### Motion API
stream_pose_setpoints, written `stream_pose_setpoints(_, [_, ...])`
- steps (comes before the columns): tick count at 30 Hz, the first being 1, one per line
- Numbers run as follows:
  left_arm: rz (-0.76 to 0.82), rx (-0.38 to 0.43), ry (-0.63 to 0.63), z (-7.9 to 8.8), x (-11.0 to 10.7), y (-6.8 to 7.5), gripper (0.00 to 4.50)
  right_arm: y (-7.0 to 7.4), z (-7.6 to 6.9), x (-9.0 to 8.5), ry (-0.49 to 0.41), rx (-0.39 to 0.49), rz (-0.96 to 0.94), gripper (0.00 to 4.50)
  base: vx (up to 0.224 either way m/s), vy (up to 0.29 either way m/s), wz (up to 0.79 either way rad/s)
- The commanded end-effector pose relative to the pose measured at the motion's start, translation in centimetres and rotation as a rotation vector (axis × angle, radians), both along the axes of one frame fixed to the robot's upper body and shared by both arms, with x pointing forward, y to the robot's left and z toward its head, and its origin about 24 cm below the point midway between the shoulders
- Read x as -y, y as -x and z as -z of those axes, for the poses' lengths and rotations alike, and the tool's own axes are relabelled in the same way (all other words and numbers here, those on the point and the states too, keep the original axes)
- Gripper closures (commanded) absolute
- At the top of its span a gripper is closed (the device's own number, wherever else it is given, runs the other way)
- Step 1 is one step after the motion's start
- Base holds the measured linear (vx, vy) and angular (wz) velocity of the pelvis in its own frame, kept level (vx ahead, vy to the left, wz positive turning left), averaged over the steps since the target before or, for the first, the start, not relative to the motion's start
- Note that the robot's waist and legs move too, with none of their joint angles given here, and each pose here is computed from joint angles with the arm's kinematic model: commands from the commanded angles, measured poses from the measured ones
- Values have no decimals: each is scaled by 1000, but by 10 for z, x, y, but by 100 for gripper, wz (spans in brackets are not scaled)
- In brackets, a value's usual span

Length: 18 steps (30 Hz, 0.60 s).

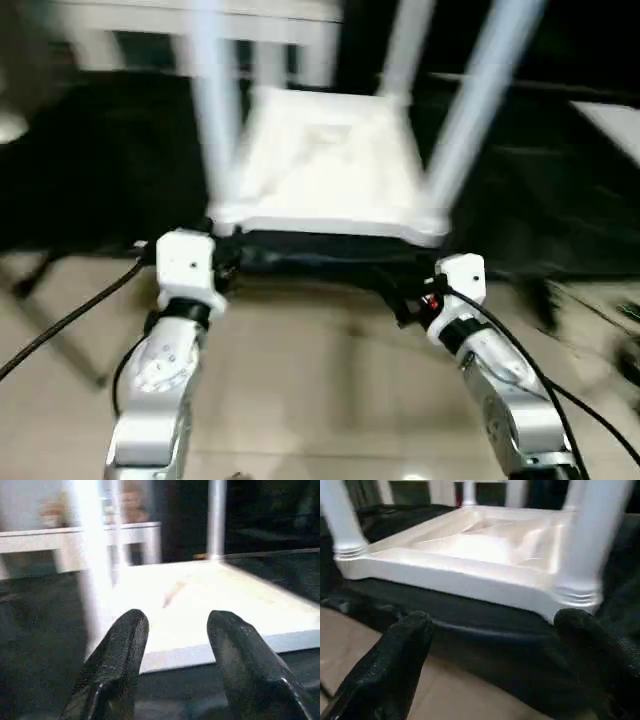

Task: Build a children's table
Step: Rotate leg to tighten

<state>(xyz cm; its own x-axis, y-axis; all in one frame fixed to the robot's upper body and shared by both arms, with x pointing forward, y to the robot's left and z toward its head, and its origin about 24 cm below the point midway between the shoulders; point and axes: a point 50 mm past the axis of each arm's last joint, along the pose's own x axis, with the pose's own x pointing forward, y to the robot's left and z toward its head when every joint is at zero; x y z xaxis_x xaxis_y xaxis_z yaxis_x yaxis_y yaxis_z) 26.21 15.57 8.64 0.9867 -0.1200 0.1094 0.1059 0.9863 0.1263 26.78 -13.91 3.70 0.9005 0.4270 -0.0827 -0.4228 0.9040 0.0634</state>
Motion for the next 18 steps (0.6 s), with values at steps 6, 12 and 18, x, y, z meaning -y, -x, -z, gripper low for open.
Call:
stream_pose_setpoints(6, [-49, -25, -9, 4, -7, 9, 216, -4, -5, -6, 1, 22, -78, 19, 127, -57, -8])
stream_pose_setpoints(12, [-83, -45, -16, 9, -12, 18, 216, -4, -3, -12, 70, 28, -153, 19, 214, 1, 10])
stream_pose_setpoints(18, [-106, -63, 80, 13, -17, 31, 216, -2, -2, -11, 9, 11, -109, 19, 161, -42, 27])
